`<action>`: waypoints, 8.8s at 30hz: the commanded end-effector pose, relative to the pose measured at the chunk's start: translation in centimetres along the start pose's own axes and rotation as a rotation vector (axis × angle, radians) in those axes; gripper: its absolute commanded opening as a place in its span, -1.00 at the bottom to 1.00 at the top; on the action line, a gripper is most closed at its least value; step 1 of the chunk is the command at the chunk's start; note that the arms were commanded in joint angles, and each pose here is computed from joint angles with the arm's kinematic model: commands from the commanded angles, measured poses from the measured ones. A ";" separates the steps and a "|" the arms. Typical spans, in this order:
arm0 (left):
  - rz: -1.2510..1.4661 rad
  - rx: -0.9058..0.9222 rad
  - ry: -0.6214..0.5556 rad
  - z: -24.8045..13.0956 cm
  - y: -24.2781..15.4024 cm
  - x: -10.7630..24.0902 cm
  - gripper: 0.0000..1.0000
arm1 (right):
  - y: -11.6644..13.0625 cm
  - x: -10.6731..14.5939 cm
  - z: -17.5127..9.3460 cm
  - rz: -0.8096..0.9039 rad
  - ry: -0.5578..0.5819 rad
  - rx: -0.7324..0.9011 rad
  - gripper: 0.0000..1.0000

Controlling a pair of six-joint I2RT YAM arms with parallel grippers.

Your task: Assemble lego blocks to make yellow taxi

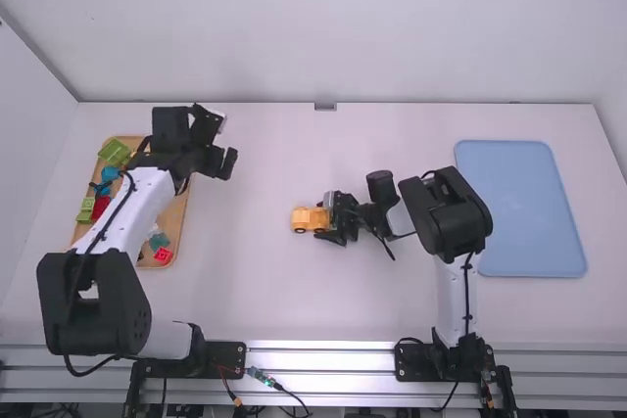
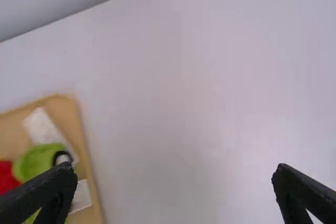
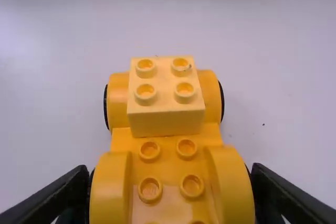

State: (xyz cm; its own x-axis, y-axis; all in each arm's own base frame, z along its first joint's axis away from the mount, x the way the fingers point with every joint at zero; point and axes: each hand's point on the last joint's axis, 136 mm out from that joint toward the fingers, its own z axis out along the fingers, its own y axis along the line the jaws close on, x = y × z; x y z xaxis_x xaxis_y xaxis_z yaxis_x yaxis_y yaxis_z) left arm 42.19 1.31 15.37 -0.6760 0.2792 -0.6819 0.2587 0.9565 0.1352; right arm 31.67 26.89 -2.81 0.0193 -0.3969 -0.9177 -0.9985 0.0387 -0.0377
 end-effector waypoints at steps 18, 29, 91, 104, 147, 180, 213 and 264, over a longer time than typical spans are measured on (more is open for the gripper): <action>-0.233 -0.148 0.143 -2.6 14.2 -0.5 0.98 | -4.7 -4.2 -7.3 0.110 -0.028 0.243 0.98; -0.250 -0.141 0.425 4.0 20.0 2.8 0.98 | -8.0 -3.3 -11.7 0.292 -0.033 0.406 0.98; -0.125 -0.071 0.461 10.2 25.3 10.4 0.33 | -8.9 -2.6 -11.8 0.352 -0.002 0.468 0.98; -0.112 -0.054 0.434 10.4 25.3 10.1 0.29 | -8.5 -2.0 -11.6 0.378 0.016 0.454 0.98; 0.064 -0.050 0.331 14.7 23.5 8.1 0.28 | -8.4 -2.1 -11.6 0.377 0.014 0.451 0.98; 0.045 -0.049 0.315 16.1 23.3 10.2 -0.14 | -8.4 -2.2 -11.5 0.384 0.011 0.447 0.98; 0.040 -0.014 0.310 16.2 22.4 10.1 -0.66 | -8.4 -2.2 -11.6 0.431 -0.001 0.447 0.98; 0.536 0.156 0.029 2.5 -0.7 -4.2 -0.96 | -12.5 -9.5 -12.2 0.557 -0.122 0.323 0.98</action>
State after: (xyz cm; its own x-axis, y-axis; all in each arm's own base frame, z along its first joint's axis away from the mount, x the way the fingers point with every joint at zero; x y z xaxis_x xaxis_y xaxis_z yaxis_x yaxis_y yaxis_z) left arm 48.00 1.08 15.01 -0.5158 0.6690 -0.5352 0.6218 0.7221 0.3032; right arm 43.50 18.43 9.32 -0.5053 -0.1428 -0.8510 -0.7586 0.5435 0.3593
